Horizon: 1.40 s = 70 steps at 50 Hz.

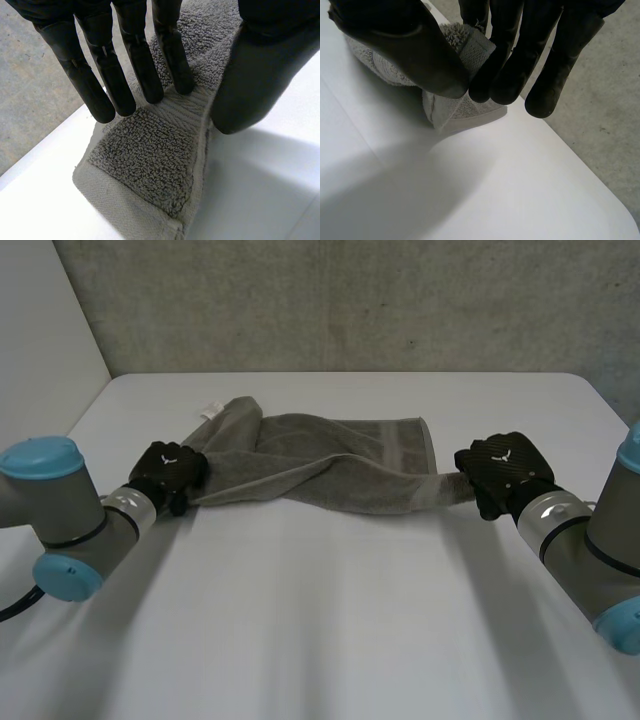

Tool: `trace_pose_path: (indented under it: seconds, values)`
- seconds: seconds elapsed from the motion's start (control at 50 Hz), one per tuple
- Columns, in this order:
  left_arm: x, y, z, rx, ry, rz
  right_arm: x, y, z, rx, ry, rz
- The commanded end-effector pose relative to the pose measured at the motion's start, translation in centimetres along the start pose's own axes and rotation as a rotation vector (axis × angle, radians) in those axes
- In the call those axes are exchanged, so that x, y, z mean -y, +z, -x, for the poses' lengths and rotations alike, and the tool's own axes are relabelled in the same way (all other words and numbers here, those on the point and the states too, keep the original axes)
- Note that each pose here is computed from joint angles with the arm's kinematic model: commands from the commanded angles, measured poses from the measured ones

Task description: Fold the towel.

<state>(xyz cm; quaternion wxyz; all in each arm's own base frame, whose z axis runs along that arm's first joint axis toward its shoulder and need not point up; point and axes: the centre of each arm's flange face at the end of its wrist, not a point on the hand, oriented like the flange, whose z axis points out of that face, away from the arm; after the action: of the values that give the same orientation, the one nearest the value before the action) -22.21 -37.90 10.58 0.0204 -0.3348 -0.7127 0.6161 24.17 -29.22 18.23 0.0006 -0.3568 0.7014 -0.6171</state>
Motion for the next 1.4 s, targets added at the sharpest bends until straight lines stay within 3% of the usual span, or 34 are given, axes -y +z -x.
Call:
trace_pose_path:
  seconds: [0.02,0.16,0.22,0.3,0.42,0.58,0.72,0.88,1.12,1.24,1.4]
  values:
    - [0.8,-0.2,0.3,0.01,0.006,-0.019,-0.1,0.0,0.0,0.001,-0.001,0.002]
    - [3.3,-1.3,1.5,0.046,0.019,-0.065,1.2,-0.1,-0.9,-0.029,-0.013,-0.036]
    - [4.9,-2.3,2.4,0.074,0.024,-0.097,3.7,-0.9,-2.8,-0.086,-0.021,-0.106]
    - [8.6,-5.0,4.5,0.137,0.051,-0.177,6.9,-2.6,-6.7,-0.173,-0.019,-0.162]
    - [11.3,-9.8,6.8,0.223,0.074,-0.229,9.2,-4.6,-9.5,-0.141,0.05,-0.142]
    - [12.5,-14.6,7.0,0.221,0.084,-0.294,10.0,-7.9,-12.6,-0.173,0.066,-0.109]
    - [12.1,-15.7,7.1,0.199,0.073,-0.3,10.3,-8.8,-13.1,-0.163,0.02,-0.115]
    - [11.1,-14.5,6.7,0.166,0.06,-0.276,7.0,-6.5,-11.9,-0.084,-0.022,0.019]
    - [6.8,-6.4,4.5,0.013,-0.015,-0.148,3.0,-0.1,-9.3,-0.006,-0.032,0.158]
    - [4.6,-2.8,4.4,0.013,-0.037,-0.091,0.2,2.8,-8.0,0.023,-0.026,0.2]
    - [3.2,0.7,2.8,-0.004,-0.011,-0.089,-2.6,5.7,-7.2,-0.043,-0.049,0.236]
